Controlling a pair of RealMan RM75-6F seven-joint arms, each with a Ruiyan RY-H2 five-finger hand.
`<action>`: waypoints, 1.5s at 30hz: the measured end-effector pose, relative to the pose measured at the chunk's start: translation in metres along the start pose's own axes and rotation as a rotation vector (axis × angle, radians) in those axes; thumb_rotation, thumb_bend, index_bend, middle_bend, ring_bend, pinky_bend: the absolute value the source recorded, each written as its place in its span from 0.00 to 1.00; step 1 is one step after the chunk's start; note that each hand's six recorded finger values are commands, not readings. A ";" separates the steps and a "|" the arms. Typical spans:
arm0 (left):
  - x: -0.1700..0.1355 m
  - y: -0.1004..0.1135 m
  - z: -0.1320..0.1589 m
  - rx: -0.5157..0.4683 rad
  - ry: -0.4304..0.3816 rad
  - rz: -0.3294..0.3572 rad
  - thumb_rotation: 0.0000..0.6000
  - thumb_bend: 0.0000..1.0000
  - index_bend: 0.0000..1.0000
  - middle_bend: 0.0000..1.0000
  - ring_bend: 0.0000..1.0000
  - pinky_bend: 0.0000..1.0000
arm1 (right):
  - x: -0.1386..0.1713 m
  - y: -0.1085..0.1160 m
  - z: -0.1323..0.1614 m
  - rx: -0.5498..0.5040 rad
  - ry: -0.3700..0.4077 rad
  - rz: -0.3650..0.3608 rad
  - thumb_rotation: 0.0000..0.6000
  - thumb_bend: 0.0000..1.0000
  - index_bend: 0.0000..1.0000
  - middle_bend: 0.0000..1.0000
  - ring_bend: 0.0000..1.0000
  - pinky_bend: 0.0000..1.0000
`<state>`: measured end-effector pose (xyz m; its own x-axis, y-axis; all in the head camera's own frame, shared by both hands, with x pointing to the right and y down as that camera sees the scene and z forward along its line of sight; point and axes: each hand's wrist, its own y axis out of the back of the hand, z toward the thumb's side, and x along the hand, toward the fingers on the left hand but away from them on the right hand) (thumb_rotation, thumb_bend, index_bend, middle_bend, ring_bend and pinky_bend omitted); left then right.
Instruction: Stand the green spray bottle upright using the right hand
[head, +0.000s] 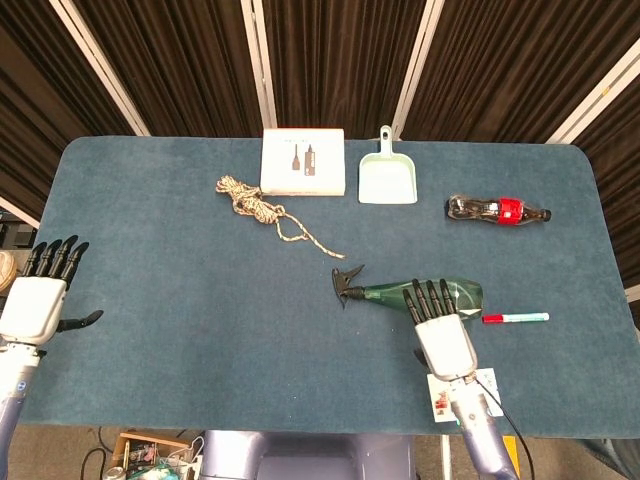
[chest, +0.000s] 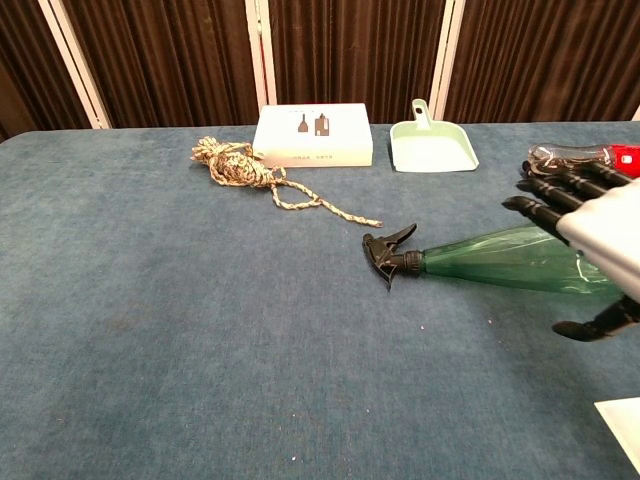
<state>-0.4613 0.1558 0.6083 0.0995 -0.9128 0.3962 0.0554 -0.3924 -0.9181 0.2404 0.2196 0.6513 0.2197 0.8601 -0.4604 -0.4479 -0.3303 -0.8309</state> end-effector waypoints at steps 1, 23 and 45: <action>0.002 0.000 -0.002 -0.004 0.006 0.001 1.00 0.03 0.00 0.00 0.00 0.00 | -0.005 -0.001 0.003 0.027 0.002 0.004 1.00 0.21 0.00 0.00 0.00 0.00; 0.021 -0.006 -0.043 -0.026 0.161 -0.044 1.00 0.03 0.00 0.00 0.00 0.00 | -0.075 -0.030 0.029 0.302 0.068 0.082 1.00 0.33 0.25 0.00 0.00 0.00; 0.028 -0.014 -0.044 -0.016 0.188 -0.071 1.00 0.03 0.00 0.00 0.00 0.00 | -0.096 -0.008 0.014 0.277 0.036 -0.124 1.00 0.63 0.95 0.21 0.00 0.06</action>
<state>-0.5033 0.1311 0.6318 -0.0915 -0.8870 0.4525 0.0394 -0.4573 -0.8884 0.2105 0.1454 0.7067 0.3156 0.8713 -0.3759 -0.6339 -0.1013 -0.7668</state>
